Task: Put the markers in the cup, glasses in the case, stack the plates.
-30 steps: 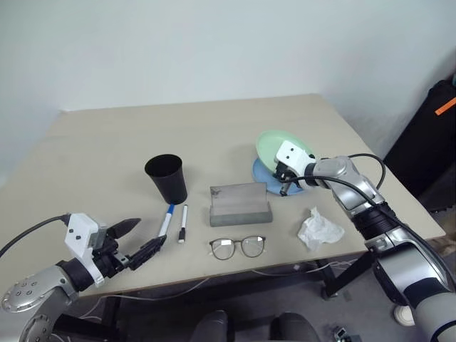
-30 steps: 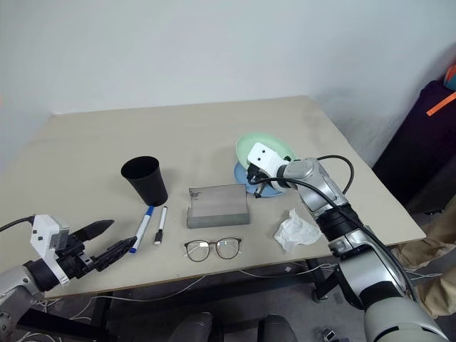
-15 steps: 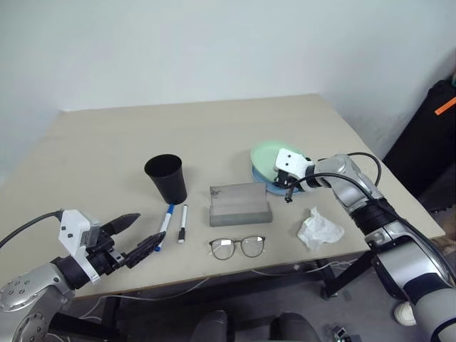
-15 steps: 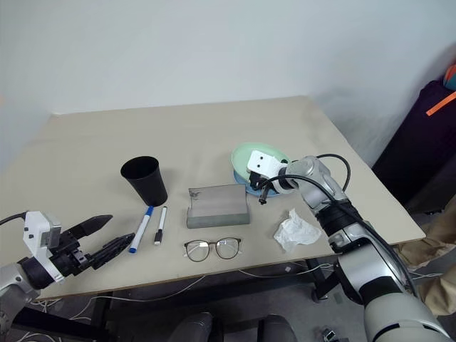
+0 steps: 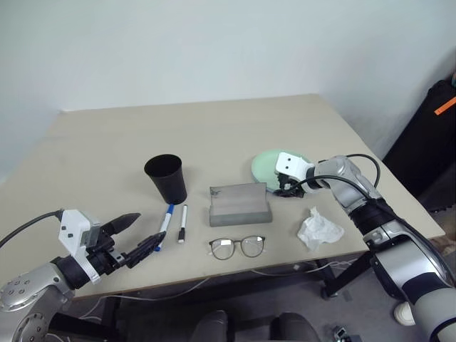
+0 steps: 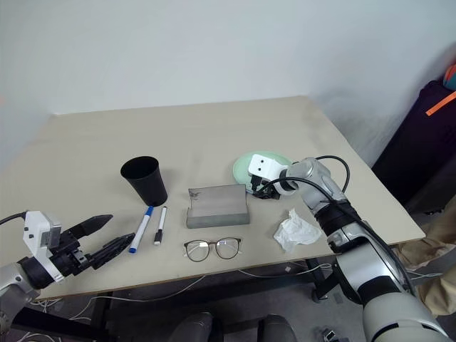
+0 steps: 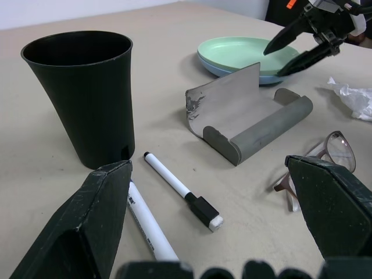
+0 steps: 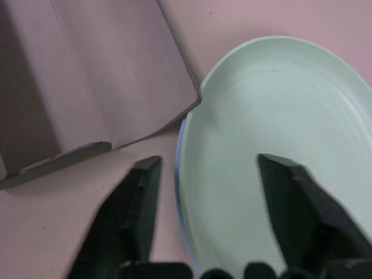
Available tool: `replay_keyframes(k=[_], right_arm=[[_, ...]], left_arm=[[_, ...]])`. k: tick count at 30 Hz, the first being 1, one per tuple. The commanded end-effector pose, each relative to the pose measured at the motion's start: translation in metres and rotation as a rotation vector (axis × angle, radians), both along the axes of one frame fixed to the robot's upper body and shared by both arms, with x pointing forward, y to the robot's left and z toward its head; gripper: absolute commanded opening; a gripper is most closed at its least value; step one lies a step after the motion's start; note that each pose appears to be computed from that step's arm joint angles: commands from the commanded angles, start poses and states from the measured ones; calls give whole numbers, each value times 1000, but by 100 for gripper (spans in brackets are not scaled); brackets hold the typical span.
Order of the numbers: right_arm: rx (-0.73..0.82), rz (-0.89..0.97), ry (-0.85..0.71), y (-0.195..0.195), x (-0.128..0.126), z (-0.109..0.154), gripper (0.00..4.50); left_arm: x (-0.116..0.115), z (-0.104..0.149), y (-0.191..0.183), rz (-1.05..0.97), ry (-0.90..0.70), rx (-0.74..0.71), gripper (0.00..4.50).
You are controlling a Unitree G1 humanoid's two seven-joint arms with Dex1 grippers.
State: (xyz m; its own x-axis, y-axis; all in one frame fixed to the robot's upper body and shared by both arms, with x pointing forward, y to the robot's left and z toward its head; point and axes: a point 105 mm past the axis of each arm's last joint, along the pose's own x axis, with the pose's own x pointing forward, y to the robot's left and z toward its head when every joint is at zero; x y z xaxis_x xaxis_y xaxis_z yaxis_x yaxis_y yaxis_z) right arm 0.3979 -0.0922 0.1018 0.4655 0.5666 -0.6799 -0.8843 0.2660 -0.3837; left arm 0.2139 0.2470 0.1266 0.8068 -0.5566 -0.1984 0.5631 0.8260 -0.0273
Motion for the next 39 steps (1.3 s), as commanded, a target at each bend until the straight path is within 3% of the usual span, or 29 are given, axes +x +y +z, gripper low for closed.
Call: replay_keyframes(k=[1, 8, 18, 39], right_arm=[[75, 49, -39, 5, 3, 48, 313], [146, 260, 140, -2, -37, 77, 313], [-48, 453, 246, -42, -76, 53, 313], [-254, 520, 226, -53, -75, -5, 313]], left_arm=[[2, 15, -3, -23, -58, 20, 450], [3, 15, -3, -26, -55, 17, 450], [4, 13, -4, -36, -50, 14, 450], [3, 10, -3, -26, -47, 18, 450]])
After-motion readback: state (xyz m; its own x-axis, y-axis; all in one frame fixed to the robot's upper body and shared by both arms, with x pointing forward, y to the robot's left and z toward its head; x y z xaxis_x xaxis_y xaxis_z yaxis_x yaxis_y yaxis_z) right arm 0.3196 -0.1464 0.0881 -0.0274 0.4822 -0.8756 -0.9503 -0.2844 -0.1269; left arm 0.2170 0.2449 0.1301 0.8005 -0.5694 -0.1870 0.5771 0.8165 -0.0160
